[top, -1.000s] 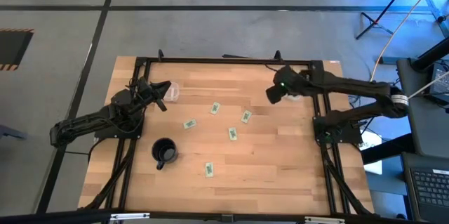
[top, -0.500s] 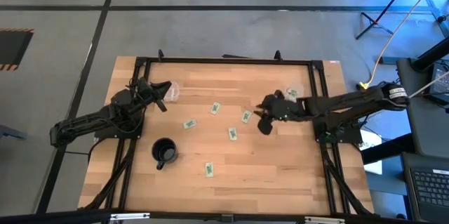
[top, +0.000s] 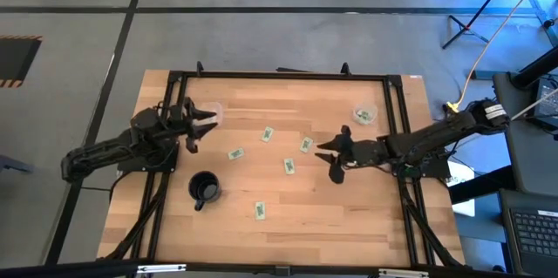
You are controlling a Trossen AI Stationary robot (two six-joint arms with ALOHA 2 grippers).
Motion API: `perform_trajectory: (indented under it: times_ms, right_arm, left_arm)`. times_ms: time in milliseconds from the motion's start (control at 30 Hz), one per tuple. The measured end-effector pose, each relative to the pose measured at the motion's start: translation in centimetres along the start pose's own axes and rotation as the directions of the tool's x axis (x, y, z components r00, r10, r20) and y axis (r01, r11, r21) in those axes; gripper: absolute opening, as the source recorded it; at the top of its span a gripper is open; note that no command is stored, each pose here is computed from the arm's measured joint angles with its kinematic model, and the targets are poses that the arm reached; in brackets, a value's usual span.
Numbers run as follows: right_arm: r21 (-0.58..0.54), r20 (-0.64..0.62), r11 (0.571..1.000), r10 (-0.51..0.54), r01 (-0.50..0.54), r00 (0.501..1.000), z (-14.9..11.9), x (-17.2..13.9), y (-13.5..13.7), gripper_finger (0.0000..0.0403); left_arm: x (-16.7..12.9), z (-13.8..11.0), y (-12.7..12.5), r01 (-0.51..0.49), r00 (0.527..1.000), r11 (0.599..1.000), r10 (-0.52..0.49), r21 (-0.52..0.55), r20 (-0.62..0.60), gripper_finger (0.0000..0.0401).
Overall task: Pick and place Stevia / Truvia into bins
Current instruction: Put the stevia packet into the left transparent container
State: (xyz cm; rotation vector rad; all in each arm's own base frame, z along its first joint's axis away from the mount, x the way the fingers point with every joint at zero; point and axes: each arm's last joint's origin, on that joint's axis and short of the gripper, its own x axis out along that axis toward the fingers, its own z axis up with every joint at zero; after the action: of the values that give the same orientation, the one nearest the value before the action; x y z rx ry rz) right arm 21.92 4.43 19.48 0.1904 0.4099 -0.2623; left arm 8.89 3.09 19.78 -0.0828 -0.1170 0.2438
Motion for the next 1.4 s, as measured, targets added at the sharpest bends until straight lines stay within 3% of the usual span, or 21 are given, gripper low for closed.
perform_trajectory:
  times_ms: [167,367,500,600,767,900,1033,1200,1400]
  right_arm:
    - [-0.004,0.080,0.999,0.051,-0.051,0.995,-1.2,-1.3,-0.6,0.0139]
    - [-0.059,0.219,0.988,0.150,-0.140,0.964,-1.4,-3.2,-1.4,0.0139]
    - [-0.057,0.249,0.987,0.159,-0.149,0.955,-1.5,-3.9,-1.8,0.0139]
    - [-0.054,0.257,0.987,0.160,-0.151,0.953,-1.5,-4.0,-1.8,0.0139]
    - [-0.057,0.251,0.987,0.159,-0.150,0.955,-1.5,-4.0,-1.8,0.0139]
    - [-0.059,0.245,0.987,0.158,-0.148,0.956,-1.6,-3.9,-1.8,0.0139]
    - [-0.060,0.241,0.987,0.157,-0.147,0.958,-1.6,-3.9,-1.9,0.0139]
    - [-0.061,0.239,0.987,0.156,-0.146,0.958,-1.7,-3.9,-1.9,0.0139]
    - [-0.061,0.236,0.988,0.156,-0.145,0.959,-1.7,-3.9,-1.9,0.0139]
  left_arm:
    - [0.9,0.3,-0.1,0.046,0.997,0.997,-0.049,-0.061,-0.058,0.0199]
    - [3.2,1.1,-0.7,0.129,0.962,0.989,-0.144,-0.077,-0.232,0.0197]
    - [5.4,1.7,-1.4,0.195,0.890,0.977,-0.212,-0.083,-0.403,0.0193]
    - [7.3,1.7,-1.8,0.173,0.822,0.982,-0.185,-0.072,-0.538,0.0190]
    - [9.7,-0.2,-2.1,0.168,0.624,0.984,-0.158,-0.066,-0.765,0.0189]
    - [11.0,-2.2,-2.3,0.174,0.521,0.982,-0.157,-0.076,-0.839,0.0186]
    - [12.0,-3.7,-2.1,0.155,0.458,0.985,-0.142,-0.079,-0.878,0.0181]
    - [13.1,-5.3,-1.8,0.138,0.452,0.989,-0.104,-0.045,-0.886,0.0175]
    - [13.3,-6.7,-1.5,0.129,0.397,0.992,-0.054,-0.003,-0.916,0.0175]
